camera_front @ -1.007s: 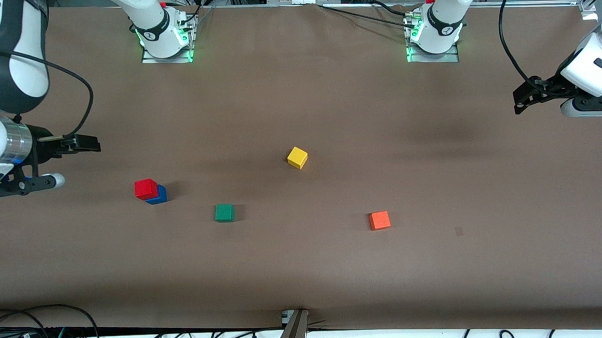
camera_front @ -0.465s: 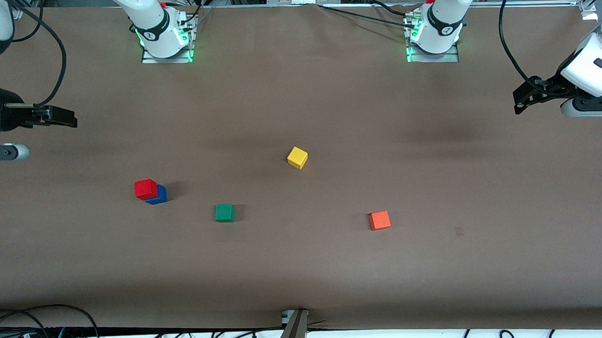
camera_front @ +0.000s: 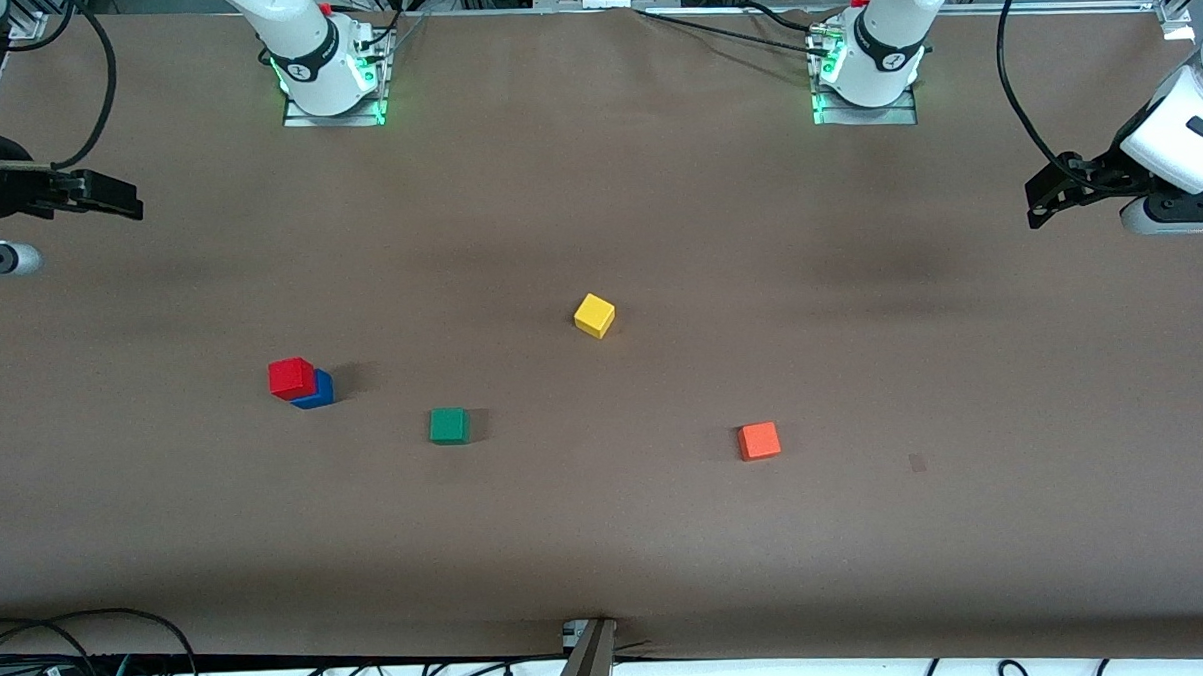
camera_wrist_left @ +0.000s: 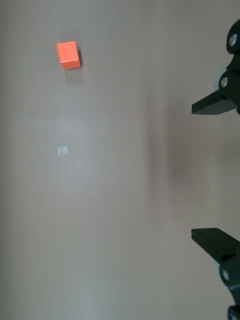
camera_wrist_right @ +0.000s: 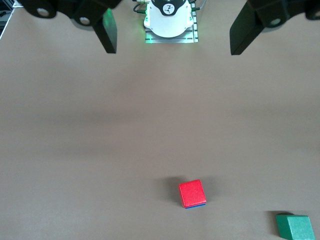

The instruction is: Pass red block to right arm, stack on blue

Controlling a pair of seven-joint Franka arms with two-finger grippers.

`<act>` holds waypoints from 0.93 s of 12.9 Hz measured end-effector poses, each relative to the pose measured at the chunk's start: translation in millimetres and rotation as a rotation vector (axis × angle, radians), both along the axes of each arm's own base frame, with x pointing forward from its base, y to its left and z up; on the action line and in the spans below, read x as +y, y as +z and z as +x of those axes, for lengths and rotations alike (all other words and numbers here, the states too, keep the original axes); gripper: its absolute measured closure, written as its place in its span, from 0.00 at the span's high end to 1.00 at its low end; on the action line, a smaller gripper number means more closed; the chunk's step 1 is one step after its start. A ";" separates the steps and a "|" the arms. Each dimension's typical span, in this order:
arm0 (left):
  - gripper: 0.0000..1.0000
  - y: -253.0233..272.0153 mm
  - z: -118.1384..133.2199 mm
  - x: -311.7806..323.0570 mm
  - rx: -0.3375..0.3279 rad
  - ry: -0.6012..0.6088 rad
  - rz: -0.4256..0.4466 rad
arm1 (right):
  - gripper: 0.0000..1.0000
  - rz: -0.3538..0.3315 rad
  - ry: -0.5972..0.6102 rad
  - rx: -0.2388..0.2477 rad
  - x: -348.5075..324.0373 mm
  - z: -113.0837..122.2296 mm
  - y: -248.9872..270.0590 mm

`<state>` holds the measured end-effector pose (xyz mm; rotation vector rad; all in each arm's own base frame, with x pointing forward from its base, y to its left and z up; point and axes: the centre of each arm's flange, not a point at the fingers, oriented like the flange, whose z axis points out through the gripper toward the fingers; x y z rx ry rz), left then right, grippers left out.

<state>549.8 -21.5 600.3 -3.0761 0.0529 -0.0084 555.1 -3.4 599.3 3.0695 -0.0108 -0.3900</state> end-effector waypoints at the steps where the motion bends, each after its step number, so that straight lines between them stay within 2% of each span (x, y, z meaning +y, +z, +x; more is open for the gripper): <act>1: 1.00 0.0 0.0 0.0 0.000 0.000 0.000 | 1.00 0.003 0.008 -0.007 -1.2 -1.9 3.3; 4: 1.00 -0.1 0.0 0.0 0.000 0.000 0.000 | 1.00 0.006 0.022 -0.033 1.9 -3.0 9.8; 8: 1.00 0.0 0.0 0.1 0.000 0.000 0.000 | 1.00 0.008 0.022 -0.096 0.8 -17.3 39.4; 12: 1.00 -0.1 -0.1 0.4 0.001 0.001 0.000 | 1.00 0.008 0.021 -0.103 -1.8 -17.4 41.9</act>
